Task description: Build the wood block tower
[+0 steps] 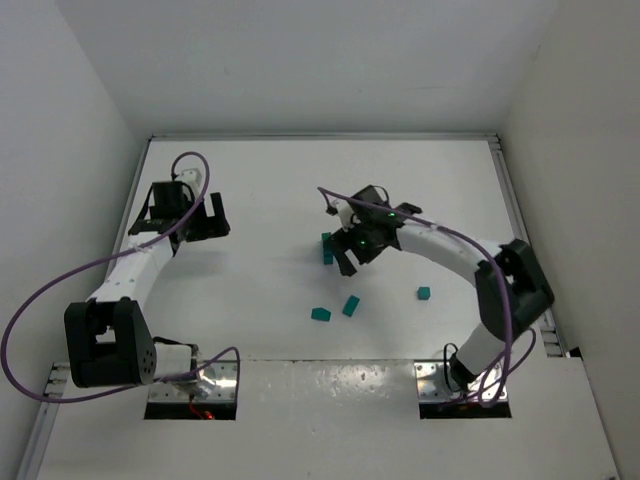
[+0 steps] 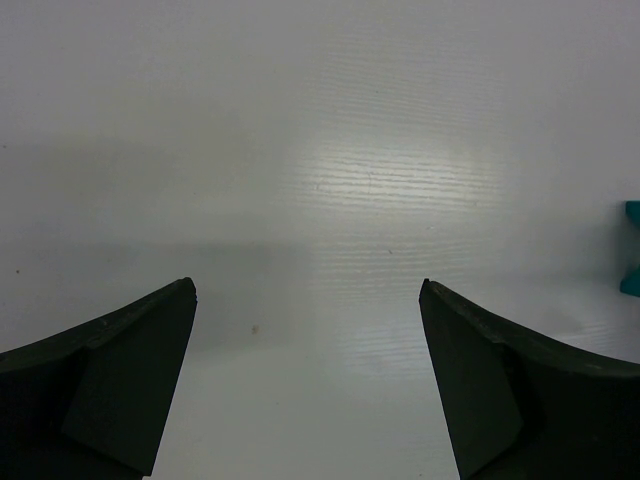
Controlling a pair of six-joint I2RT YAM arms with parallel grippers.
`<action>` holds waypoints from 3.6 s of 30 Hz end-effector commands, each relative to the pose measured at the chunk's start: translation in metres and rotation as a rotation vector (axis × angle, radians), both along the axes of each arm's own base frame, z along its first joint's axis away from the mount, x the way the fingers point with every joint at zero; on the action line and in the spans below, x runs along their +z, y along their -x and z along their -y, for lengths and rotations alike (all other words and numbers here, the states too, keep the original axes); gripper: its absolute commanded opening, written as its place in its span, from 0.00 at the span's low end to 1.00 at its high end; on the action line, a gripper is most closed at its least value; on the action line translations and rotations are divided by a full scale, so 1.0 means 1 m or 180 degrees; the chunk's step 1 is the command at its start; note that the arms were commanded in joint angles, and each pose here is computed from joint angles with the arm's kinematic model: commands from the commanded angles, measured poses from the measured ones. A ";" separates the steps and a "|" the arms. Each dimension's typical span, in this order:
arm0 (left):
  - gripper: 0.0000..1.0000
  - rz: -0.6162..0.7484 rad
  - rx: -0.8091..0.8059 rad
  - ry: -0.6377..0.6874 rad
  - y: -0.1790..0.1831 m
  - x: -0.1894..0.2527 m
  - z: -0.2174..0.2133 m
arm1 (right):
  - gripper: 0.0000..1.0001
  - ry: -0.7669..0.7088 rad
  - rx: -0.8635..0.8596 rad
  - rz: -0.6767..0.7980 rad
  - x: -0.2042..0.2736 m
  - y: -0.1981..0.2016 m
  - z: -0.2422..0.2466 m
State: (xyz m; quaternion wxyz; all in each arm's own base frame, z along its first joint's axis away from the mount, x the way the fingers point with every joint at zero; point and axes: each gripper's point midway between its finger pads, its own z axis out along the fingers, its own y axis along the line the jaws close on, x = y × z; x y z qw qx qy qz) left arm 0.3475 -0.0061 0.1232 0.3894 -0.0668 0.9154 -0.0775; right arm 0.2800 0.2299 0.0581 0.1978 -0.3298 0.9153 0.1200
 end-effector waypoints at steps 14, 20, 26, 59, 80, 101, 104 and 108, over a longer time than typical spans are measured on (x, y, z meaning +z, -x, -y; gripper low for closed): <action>1.00 0.0394 -0.0375 0.0111 -0.016 0.027 0.012 | 0.61 -0.0889 0.2901 0.0545 0.016 0.096 0.142; 1.00 0.0394 -0.0375 0.0111 -0.021 0.028 0.011 | 0.65 -0.0778 0.3128 0.0669 -0.006 0.084 0.158; 1.00 0.0393 -0.0357 0.0071 -0.024 0.029 0.011 | 0.67 -0.0696 0.3170 0.0636 -0.026 0.078 0.162; 1.00 0.0355 -0.0249 0.0058 -0.030 0.029 0.006 | 0.46 -0.0604 0.2801 0.0374 -0.060 0.068 0.172; 1.00 0.0541 0.0042 -0.0072 -0.015 0.043 0.002 | 0.00 -0.0917 0.0500 0.0214 0.050 0.050 0.068; 1.00 0.0624 0.0324 0.0099 0.003 0.052 0.007 | 0.00 -0.0458 -0.1413 0.0929 0.062 -0.013 -0.033; 1.00 0.0626 0.0303 0.0072 0.006 0.053 0.006 | 0.00 -0.0425 -0.1462 0.0969 0.063 -0.016 -0.044; 1.00 0.0657 0.0282 0.0045 0.004 0.057 0.006 | 0.00 -0.0490 -0.1476 0.0894 0.066 -0.017 -0.058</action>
